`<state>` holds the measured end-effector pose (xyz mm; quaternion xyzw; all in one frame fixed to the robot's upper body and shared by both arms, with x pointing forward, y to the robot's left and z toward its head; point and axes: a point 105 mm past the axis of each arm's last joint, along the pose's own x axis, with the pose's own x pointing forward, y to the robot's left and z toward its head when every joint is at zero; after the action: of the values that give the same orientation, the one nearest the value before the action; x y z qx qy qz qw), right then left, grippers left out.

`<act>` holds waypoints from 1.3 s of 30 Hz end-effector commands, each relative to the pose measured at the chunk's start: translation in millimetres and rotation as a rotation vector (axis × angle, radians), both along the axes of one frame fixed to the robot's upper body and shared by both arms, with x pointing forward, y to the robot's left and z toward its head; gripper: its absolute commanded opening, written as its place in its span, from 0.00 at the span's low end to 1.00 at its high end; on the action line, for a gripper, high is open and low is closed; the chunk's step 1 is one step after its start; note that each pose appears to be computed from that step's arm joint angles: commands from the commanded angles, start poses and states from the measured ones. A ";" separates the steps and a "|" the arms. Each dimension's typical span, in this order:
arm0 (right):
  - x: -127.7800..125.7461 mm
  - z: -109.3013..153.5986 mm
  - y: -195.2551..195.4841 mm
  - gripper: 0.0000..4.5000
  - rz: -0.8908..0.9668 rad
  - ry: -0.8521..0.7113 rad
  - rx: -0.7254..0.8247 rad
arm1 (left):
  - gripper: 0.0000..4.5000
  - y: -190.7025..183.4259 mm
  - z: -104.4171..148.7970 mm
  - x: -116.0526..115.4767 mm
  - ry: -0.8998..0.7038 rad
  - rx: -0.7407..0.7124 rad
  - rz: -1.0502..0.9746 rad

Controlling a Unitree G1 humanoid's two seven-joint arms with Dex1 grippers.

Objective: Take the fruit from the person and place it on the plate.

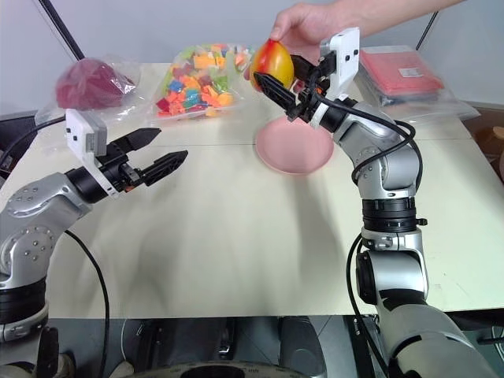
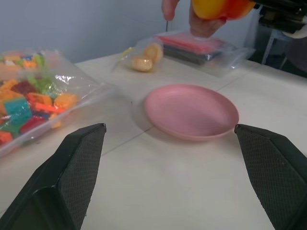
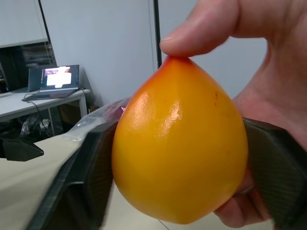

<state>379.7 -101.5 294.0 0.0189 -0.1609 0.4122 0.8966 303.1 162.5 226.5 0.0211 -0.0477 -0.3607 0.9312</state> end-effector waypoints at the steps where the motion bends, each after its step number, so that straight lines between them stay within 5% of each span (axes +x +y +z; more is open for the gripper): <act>1: -8.6 20.4 2.0 0.70 0.013 -0.076 0.018 | 1.00 0.0 15.4 -4.4 -0.074 -0.007 0.003; 6: -10.6 18.5 2.6 0.70 0.010 -0.067 -0.006 | 1.00 0.0 15.2 -3.6 -0.074 -0.006 0.006; 10: -13.2 -37.0 5.0 0.70 0.001 0.017 -0.218 | 1.00 5.0 4.7 -1.3 -0.046 0.017 0.038; 19: 44.3 -99.5 -13.5 0.70 -0.223 0.079 -0.278 | 1.00 30.3 -19.5 15.4 -0.064 0.032 0.268; 25: 66.0 -111.7 -21.1 0.70 -0.298 0.075 -0.289 | 1.00 33.7 -22.0 8.4 -0.073 0.007 0.328; 28: 68.9 -108.8 -21.9 0.99 -0.301 0.075 -0.253 | 1.00 32.2 -24.4 2.9 -0.064 0.002 0.333; 39: 67.1 -78.2 -17.2 0.99 -0.280 -0.018 -0.210 | 1.00 41.6 -25.6 0.9 -0.069 0.013 0.375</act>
<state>447.6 -120.5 175.7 -0.0984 -0.0654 0.2978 0.9473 307.9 198.1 187.1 0.0334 -0.0453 -0.1945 0.9793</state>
